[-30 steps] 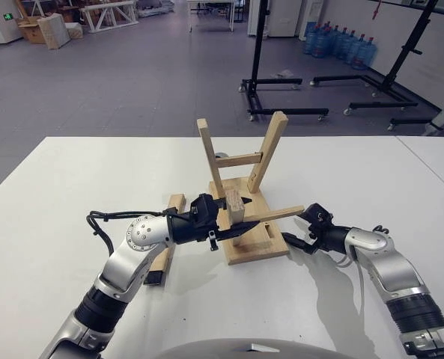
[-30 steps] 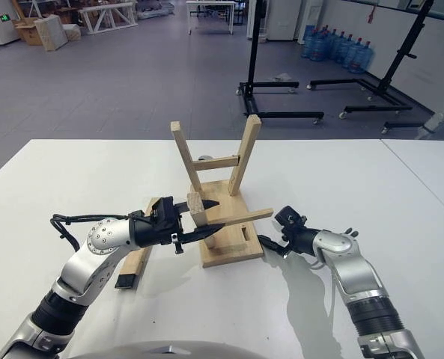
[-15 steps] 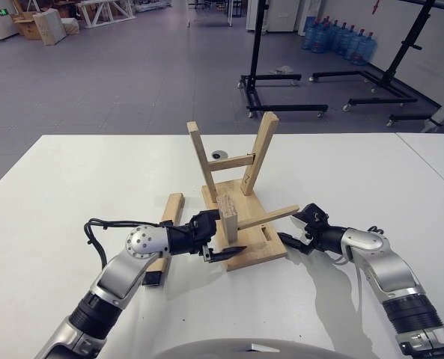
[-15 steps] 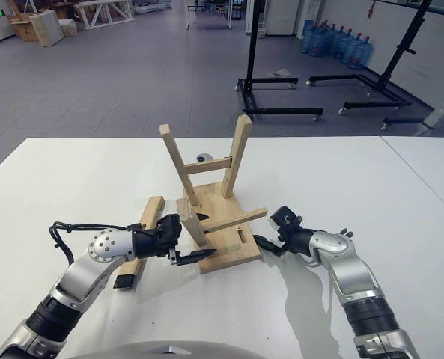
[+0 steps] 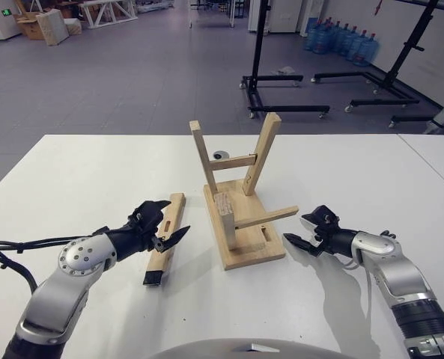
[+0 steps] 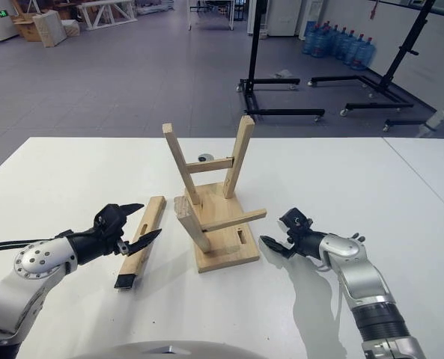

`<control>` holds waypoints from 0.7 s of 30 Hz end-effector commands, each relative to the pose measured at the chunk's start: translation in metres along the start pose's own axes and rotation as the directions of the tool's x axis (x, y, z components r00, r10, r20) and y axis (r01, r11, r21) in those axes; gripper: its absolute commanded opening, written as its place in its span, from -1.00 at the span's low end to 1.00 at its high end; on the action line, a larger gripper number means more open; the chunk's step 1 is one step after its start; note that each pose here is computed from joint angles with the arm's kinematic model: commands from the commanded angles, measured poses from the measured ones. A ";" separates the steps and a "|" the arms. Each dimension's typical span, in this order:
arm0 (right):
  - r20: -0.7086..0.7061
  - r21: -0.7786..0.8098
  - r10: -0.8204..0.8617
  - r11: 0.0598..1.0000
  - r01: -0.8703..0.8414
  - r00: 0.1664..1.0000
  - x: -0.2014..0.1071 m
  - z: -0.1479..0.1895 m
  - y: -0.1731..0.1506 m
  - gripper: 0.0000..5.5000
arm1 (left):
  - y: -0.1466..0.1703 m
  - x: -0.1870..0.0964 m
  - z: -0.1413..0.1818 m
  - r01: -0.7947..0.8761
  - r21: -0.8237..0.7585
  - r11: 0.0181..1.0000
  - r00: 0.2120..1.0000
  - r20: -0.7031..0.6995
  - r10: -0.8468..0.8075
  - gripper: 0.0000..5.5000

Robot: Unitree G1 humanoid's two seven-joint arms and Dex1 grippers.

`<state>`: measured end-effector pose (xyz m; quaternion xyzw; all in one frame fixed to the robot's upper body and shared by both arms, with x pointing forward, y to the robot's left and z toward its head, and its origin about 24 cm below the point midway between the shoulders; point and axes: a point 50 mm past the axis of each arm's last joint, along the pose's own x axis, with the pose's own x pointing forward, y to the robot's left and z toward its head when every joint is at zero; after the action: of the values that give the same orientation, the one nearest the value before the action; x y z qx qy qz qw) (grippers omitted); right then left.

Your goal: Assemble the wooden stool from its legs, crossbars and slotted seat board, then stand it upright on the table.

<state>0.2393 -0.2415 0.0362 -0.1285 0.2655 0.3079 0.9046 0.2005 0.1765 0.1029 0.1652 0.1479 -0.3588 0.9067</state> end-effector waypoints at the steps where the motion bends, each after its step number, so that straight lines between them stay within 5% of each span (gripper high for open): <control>1: -0.025 0.011 -0.019 1.000 0.019 0.999 -0.002 -0.005 -0.002 0.64 | -0.013 0.002 -0.008 -0.076 -0.216 0.973 0.985 -0.167 0.040 0.45; 9: -0.020 0.013 -0.009 1.000 0.009 1.000 0.002 -0.006 0.004 0.64 | -0.016 0.011 -0.014 -0.419 -0.366 0.831 0.885 -0.367 0.285 0.45; 21: -0.016 0.017 -0.004 1.000 0.004 1.000 0.004 -0.007 0.006 0.64 | -0.026 0.012 -0.031 -0.431 -0.325 0.842 0.854 -0.449 0.264 0.45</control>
<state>0.2395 -0.2375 0.0345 -0.1253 0.2590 0.3048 0.9079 0.1866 0.1621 0.0703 0.0550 0.3574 -0.1101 0.9258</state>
